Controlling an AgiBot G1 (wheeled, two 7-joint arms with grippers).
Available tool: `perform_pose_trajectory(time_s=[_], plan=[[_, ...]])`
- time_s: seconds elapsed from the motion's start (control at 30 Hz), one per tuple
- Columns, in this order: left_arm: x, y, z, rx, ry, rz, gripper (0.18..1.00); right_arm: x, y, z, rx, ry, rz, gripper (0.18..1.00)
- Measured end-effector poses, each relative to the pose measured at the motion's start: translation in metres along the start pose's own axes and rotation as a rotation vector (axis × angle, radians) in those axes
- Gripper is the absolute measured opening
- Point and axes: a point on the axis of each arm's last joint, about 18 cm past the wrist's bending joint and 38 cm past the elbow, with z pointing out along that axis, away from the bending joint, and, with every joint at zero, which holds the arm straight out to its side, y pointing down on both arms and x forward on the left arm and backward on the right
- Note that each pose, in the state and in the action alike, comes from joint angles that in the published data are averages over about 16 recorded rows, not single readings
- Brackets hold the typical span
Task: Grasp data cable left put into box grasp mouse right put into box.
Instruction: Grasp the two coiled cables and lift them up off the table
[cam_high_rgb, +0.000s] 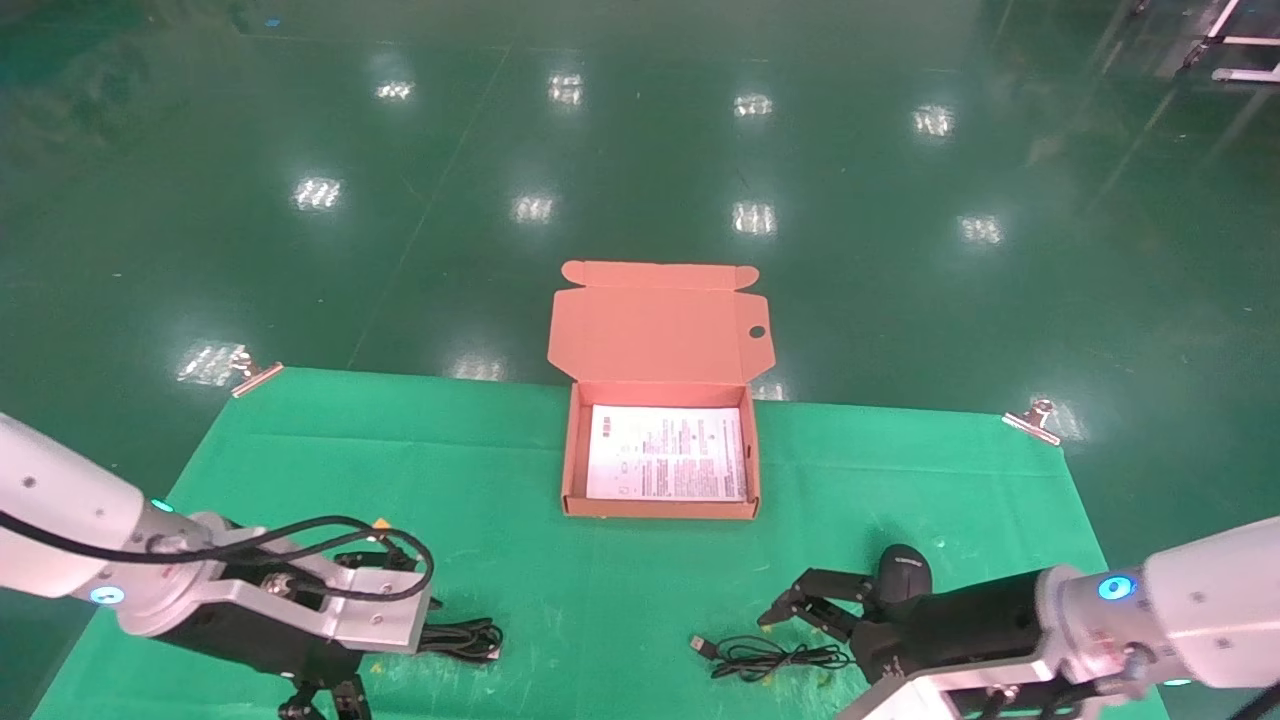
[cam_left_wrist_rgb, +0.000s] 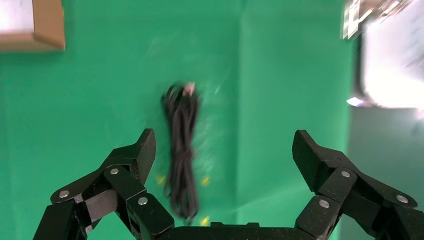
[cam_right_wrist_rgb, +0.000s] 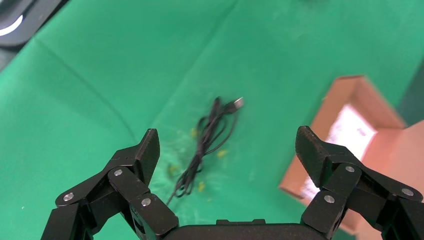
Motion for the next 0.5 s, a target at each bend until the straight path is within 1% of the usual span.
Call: perform_pose_trajectory(time_s=[0.23,0.5], plan=[[-0.008,0.007,0.022,-0.099,-0.045,0.021,1.001,-0.008,0.012,0.024,-0.073,-0.033,0.017,1.000],[-0.013,0.014,0.045,-0.155,-0.057,0.017,1.001,-0.014,0.028,0.046,-0.136,-0.054,0.056,1.000]])
